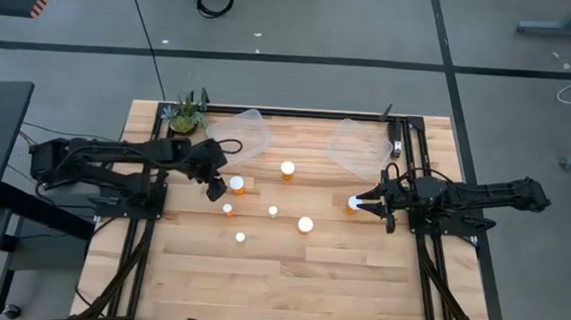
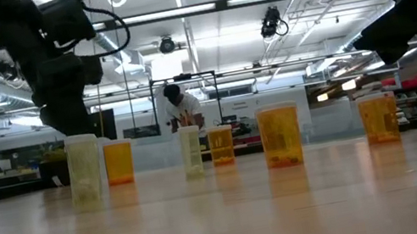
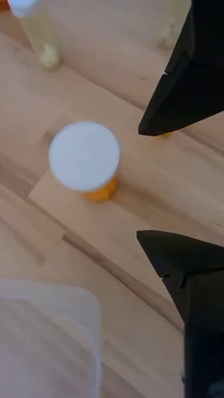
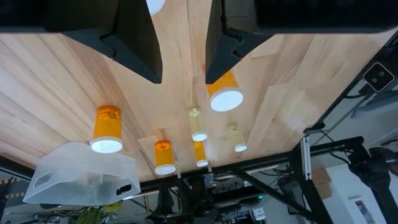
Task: Pick and place medicine bottles into bin by pill shape (circle, oval)
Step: Put the orange capsule bottle into the left transparent bin
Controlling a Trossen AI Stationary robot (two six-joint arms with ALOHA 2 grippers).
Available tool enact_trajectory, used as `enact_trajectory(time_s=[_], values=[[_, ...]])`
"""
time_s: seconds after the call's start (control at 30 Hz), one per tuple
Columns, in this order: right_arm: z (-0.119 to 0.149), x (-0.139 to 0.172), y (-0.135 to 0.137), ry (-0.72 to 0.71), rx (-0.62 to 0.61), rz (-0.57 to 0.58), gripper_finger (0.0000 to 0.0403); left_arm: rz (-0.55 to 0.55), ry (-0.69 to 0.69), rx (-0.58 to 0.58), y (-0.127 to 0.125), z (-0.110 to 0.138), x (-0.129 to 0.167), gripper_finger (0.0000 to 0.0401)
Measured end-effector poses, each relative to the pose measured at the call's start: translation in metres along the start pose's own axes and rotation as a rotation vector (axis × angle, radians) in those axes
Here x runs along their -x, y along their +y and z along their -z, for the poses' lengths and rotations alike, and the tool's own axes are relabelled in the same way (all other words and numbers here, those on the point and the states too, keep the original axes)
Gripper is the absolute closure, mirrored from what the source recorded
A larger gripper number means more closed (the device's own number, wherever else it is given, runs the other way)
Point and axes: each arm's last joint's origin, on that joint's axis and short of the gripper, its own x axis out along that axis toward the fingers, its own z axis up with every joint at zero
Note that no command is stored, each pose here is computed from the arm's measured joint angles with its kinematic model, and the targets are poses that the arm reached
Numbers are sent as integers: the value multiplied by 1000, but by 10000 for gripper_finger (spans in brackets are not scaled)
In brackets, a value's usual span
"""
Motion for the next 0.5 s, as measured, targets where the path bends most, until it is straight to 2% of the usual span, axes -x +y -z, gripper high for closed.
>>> enact_trajectory(time_s=[0.37, 0.5], values=[[0, 0, 0, 0, 0, 0, 274, -45, 213, -107, -7, -23, -20, 126], [0, 0, 0, 0, 0, 0, 274, -46, 237, -149, -10, -32, -27, 125]])
